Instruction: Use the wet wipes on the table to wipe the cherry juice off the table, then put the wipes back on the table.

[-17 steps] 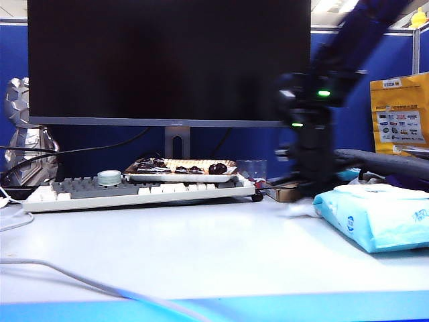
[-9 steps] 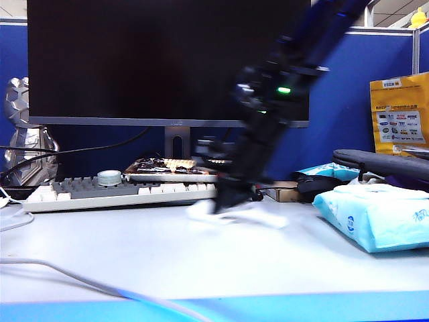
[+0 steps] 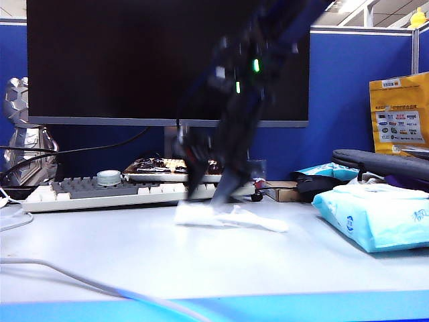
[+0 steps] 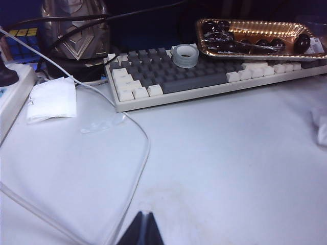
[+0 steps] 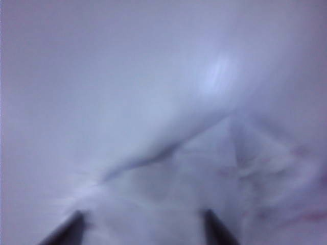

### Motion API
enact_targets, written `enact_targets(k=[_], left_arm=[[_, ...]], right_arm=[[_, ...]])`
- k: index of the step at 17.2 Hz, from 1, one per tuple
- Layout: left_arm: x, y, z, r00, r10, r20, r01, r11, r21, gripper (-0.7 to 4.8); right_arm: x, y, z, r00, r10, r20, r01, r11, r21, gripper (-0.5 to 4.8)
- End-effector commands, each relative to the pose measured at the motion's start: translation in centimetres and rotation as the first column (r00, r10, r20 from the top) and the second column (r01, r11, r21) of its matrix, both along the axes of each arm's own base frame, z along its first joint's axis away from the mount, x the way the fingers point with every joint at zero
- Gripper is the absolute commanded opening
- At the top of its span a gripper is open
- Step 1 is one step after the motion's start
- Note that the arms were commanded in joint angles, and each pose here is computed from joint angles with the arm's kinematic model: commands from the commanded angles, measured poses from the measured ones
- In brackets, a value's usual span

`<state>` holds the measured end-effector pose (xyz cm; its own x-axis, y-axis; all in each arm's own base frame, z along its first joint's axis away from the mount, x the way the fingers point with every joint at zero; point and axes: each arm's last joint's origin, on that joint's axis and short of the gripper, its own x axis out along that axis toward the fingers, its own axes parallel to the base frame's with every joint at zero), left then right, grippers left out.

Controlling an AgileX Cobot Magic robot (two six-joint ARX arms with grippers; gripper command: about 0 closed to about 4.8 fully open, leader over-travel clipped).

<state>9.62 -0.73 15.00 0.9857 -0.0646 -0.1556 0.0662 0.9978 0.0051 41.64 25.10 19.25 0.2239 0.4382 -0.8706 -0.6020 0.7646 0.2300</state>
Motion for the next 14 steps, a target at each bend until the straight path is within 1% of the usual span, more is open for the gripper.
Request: enact_targets(k=[1,2,4,6,7,8,10,12,13,14], left_arm=[[0.0,0.0,-0.1,1.000,0.000,-0.010,-0.001,1.000,-0.002,-0.03],[0.0,0.0,-0.1,1.000,0.001,-0.010,-0.001,1.000,-0.002,-0.03],[0.0,0.0,-0.1,1.000,0.000,-0.010,-0.001,1.000,-0.002,-0.03],[0.0,0.0,-0.1,1.000,0.001,-0.010,-0.001,1.000,-0.002,-0.03],[0.0,0.0,-0.1,1.000,0.000,-0.010,-0.001,1.000,-0.002,-0.03],[0.0,0.0,-0.1,1.000,0.000,-0.010,-0.001,1.000,-0.002,-0.03],[0.0,0.0,-0.1,1.000,0.000,-0.010,-0.001,1.000,-0.002,-0.03],[0.0,0.0,-0.1,1.000,0.000,-0.010,-0.001,1.000,-0.002,-0.03],[0.0,0.0,-0.1,1.000,0.001,-0.010,-0.001,1.000,-0.002,-0.03],[0.0,0.0,-0.1,1.000,0.000,-0.010,-0.001,1.000,-0.002,-0.03]], right_arm=[[0.0,0.0,4.6,1.000,0.001,0.028,-0.001,1.000,0.005,2.65],[0.0,0.1,6.3,0.998,0.001,0.056,-0.002,1.000,0.020,2.55],[0.1,0.0,8.5,0.994,-0.018,0.106,0.016,1.000,0.019,1.52],[-0.3,-0.3,10.5,0.993,-0.032,0.112,0.031,0.999,0.012,1.48],[-0.5,-0.6,11.5,0.987,-0.068,0.143,0.075,0.996,-0.041,1.49],[-0.8,-0.9,12.0,0.986,-0.084,0.145,0.096,0.992,-0.078,1.50],[-1.8,-1.6,13.2,0.992,-0.095,0.088,0.105,0.988,-0.109,1.83],[-2.1,-1.8,14.7,0.977,-0.130,0.168,0.157,0.975,-0.159,1.85],[-2.4,-1.6,15.2,0.976,-0.131,0.174,0.159,0.975,-0.157,1.85],[-3.2,-1.8,16.8,0.981,-0.121,0.150,0.134,0.988,-0.080,1.85]])
